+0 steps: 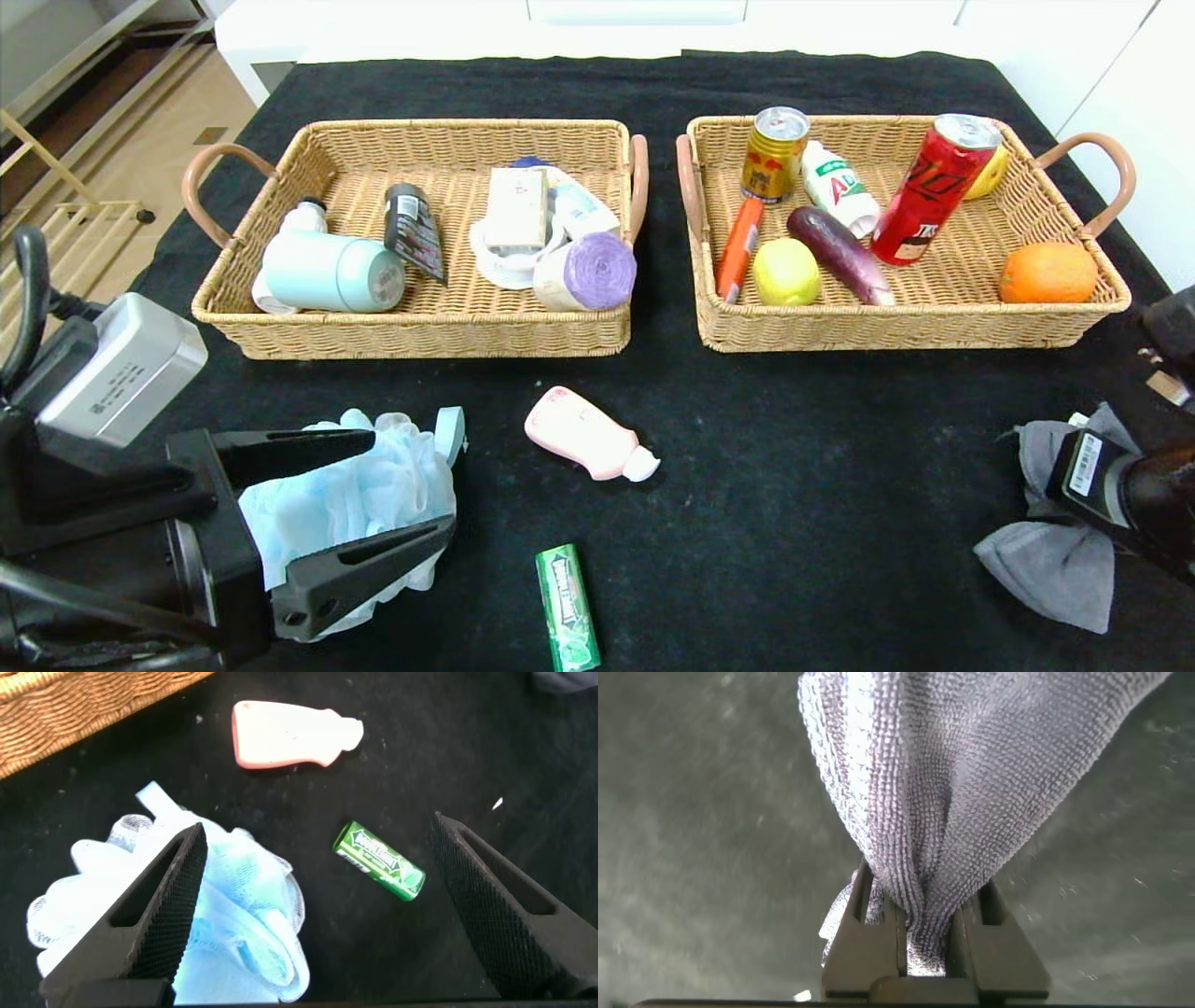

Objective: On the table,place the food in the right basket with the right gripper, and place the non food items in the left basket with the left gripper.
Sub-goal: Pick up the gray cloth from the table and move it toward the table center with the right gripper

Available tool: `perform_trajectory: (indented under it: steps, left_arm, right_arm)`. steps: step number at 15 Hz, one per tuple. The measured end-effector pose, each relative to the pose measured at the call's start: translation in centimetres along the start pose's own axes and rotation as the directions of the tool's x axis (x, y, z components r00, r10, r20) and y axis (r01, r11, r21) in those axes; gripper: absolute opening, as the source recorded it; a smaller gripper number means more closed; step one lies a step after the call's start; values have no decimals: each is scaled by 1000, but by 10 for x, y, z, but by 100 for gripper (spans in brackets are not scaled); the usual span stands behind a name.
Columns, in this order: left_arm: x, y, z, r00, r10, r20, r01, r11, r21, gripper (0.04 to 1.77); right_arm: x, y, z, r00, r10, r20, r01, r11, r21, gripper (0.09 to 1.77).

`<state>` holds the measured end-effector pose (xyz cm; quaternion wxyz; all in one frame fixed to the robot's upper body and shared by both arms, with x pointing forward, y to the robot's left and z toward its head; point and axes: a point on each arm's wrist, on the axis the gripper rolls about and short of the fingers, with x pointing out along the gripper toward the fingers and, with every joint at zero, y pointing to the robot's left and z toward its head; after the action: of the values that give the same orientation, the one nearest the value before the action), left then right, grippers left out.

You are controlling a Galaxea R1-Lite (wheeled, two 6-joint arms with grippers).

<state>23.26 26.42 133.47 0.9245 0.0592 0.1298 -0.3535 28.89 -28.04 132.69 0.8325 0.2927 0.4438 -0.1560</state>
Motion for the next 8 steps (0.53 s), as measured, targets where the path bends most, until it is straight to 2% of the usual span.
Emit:
perform_trajectory:
  steps: [4,6,8]
  left_arm:
    - [1,0,0,1000,0,-2,0,1000,-1,172]
    - [1,0,0,1000,0,-4,0,1000,-1,172]
    - [2,1,-1,1000,0,-10,0,1000,2,172]
  right_arm:
    - [-20,5,-8,999,36,-5,-36,997,-69,33]
    - [-30,16,-17,996,87,-17,-88,987,-131,33]
    - [-38,32,-29,989,143,-45,-150,963,-226,33]
